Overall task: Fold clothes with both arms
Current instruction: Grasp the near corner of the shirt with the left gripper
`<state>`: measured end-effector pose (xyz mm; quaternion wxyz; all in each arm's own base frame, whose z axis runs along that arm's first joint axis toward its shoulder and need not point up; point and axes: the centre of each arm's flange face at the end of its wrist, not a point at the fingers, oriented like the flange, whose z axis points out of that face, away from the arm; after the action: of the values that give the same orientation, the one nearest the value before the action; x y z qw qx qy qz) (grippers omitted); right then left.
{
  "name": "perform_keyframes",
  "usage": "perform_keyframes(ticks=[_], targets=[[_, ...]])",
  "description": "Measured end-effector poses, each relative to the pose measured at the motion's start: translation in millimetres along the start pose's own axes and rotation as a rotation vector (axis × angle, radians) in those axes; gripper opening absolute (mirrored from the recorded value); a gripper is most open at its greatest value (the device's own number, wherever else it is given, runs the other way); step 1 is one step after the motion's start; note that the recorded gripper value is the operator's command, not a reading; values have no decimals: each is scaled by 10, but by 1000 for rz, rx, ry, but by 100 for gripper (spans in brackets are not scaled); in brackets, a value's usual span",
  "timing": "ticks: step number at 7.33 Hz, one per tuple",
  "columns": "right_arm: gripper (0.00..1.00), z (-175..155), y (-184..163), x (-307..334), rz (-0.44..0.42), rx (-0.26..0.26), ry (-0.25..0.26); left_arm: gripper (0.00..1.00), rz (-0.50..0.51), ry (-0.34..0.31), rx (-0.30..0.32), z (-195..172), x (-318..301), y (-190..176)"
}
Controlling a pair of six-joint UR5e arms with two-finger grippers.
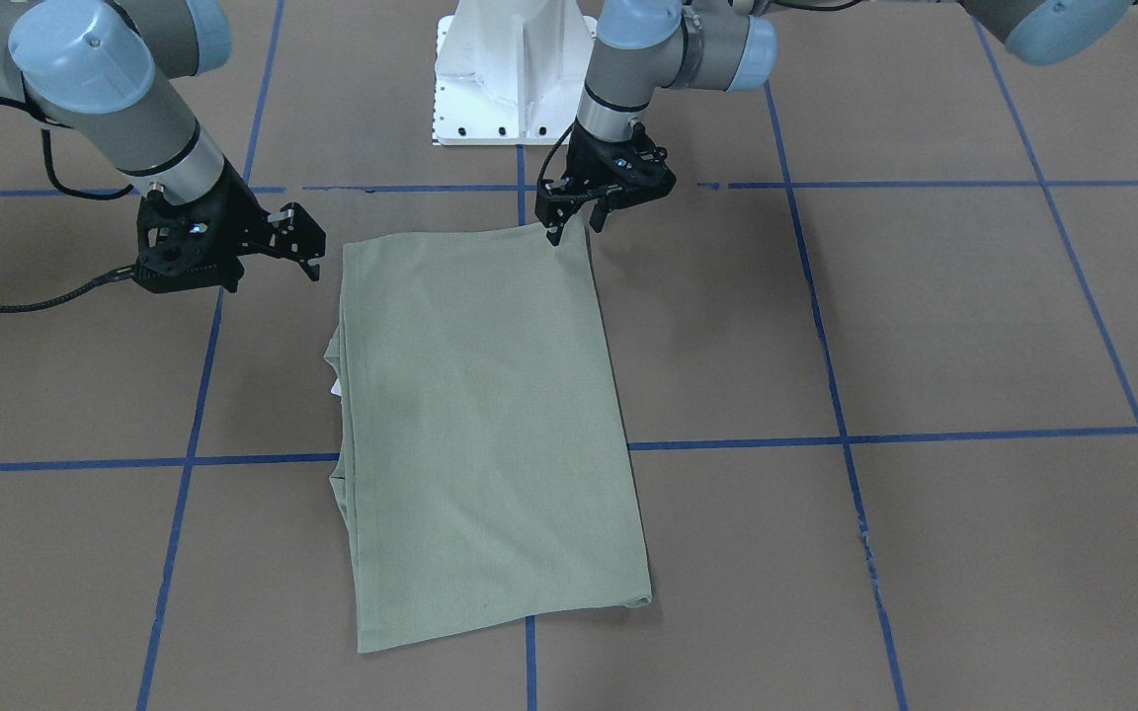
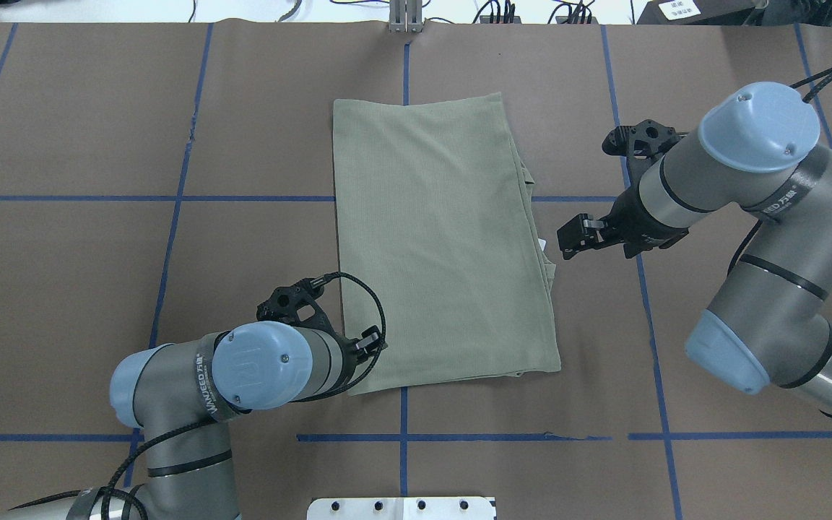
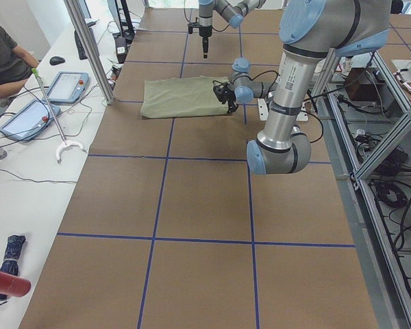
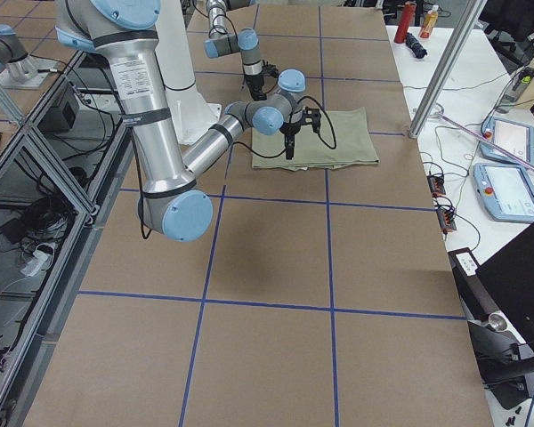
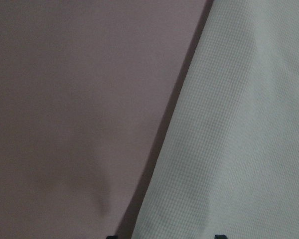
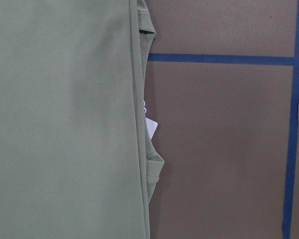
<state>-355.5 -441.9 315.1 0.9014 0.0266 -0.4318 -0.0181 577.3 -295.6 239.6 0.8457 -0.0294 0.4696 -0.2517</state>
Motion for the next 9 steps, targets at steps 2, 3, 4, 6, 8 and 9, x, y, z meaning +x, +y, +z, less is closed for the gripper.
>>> perform_keyframes(ticks=[2, 3, 4, 6, 8, 9], targets=[[100, 7, -2, 3, 1, -1, 1, 68, -1, -10, 1, 48, 17, 17], [100, 7, -5, -7, 0, 0, 1, 66, -4, -11, 0, 62, 44, 29], [100, 2, -9, -22, -1, 1, -1, 64, -5, -12, -1, 75, 60, 37], [100, -1, -12, -28, -1, 2, -2, 63, -7, -12, -2, 91, 85, 46], [100, 0, -14, -27, -1, 1, -2, 63, -8, -13, -3, 101, 106, 57], [100, -1, -15, -26, 0, 2, -2, 63, -7, -17, -3, 121, 104, 64]])
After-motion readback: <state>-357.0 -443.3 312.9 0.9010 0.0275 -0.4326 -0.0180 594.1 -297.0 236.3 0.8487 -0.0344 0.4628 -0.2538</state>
